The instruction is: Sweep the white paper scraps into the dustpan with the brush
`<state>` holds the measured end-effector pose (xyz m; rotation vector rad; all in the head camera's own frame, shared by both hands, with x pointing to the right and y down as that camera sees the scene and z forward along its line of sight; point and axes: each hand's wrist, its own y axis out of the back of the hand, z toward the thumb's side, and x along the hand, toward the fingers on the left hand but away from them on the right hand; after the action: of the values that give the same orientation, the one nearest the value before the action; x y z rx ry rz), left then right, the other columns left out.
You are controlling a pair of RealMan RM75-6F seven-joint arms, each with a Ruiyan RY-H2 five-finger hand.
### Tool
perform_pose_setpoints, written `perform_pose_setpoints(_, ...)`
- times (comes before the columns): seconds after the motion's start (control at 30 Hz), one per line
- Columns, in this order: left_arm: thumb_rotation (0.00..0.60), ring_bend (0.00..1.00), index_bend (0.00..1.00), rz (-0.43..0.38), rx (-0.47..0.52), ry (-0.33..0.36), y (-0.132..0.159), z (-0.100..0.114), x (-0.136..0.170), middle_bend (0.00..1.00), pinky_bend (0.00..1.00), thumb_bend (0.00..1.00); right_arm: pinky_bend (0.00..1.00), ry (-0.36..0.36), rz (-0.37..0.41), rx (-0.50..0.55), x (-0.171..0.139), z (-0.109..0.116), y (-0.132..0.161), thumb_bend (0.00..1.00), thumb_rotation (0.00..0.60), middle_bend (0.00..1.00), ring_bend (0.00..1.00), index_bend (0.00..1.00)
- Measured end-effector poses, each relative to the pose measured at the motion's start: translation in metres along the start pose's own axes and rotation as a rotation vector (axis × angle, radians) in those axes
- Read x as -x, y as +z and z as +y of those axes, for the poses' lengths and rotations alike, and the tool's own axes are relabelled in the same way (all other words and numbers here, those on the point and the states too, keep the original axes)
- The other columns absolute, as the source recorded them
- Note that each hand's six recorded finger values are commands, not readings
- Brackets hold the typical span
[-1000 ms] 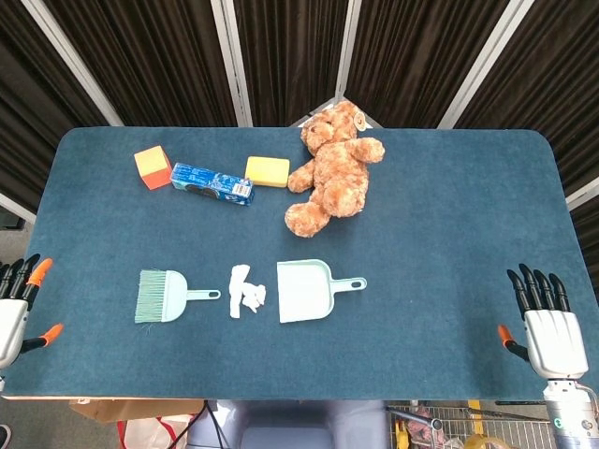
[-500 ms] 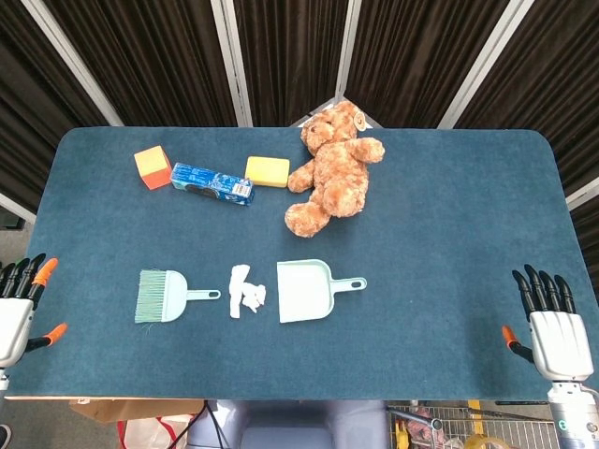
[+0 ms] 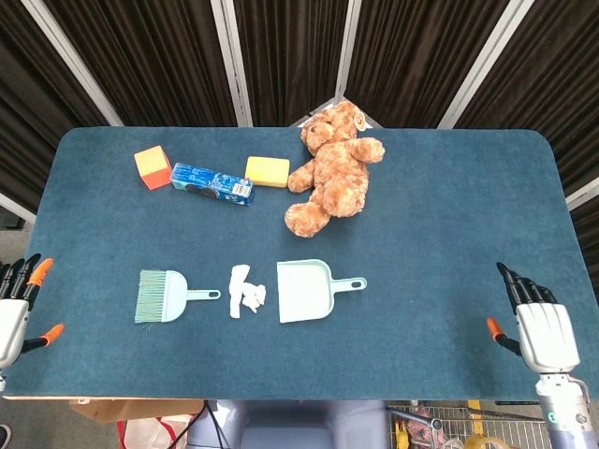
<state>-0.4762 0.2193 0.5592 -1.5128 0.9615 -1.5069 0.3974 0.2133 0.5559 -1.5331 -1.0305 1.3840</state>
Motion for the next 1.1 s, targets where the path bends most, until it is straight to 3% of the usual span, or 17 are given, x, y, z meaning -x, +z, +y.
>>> perform_pose_setpoints(0.17, 0.6, 0.0, 0.0, 0.002, -0.003, 0.005, -0.001, 0.001, -0.001, 0.0, 0.02, 0.0, 0.9, -0.014, 0.062, 0.027, 0.024, 0.0, 0.027, 0.31, 0.6, 0.91, 0.91, 0.3)
perform_pose_setpoints(0.37, 0.6, 0.0, 0.0, 0.0, -0.003, -0.005, 0.001, -0.001, 0.0, 0.0, 0.02, 0.0, 0.92, 0.044, 0.104, 0.035, 0.047, -0.017, 0.063, 0.32, 0.6, 0.94, 0.94, 0.37)
perform_pose_setpoints(0.73, 0.6, 0.0, 0.0, 0.002, -0.003, -0.024, 0.001, -0.003, 0.0, 0.0, 0.02, 0.0, 0.92, 0.127, 0.175, 0.065, 0.076, -0.061, 0.145, 0.33, 0.6, 0.94, 0.94, 0.39)
perform_pose_setpoints(1.1, 0.6, 0.0, 0.0, 0.025, 0.009, -0.043, -0.004, -0.004, 0.0, 0.0, 0.02, 0.0, 0.92, 0.175, 0.2, 0.035, 0.088, -0.099, 0.187, 0.33, 0.6, 0.94, 0.94, 0.41)
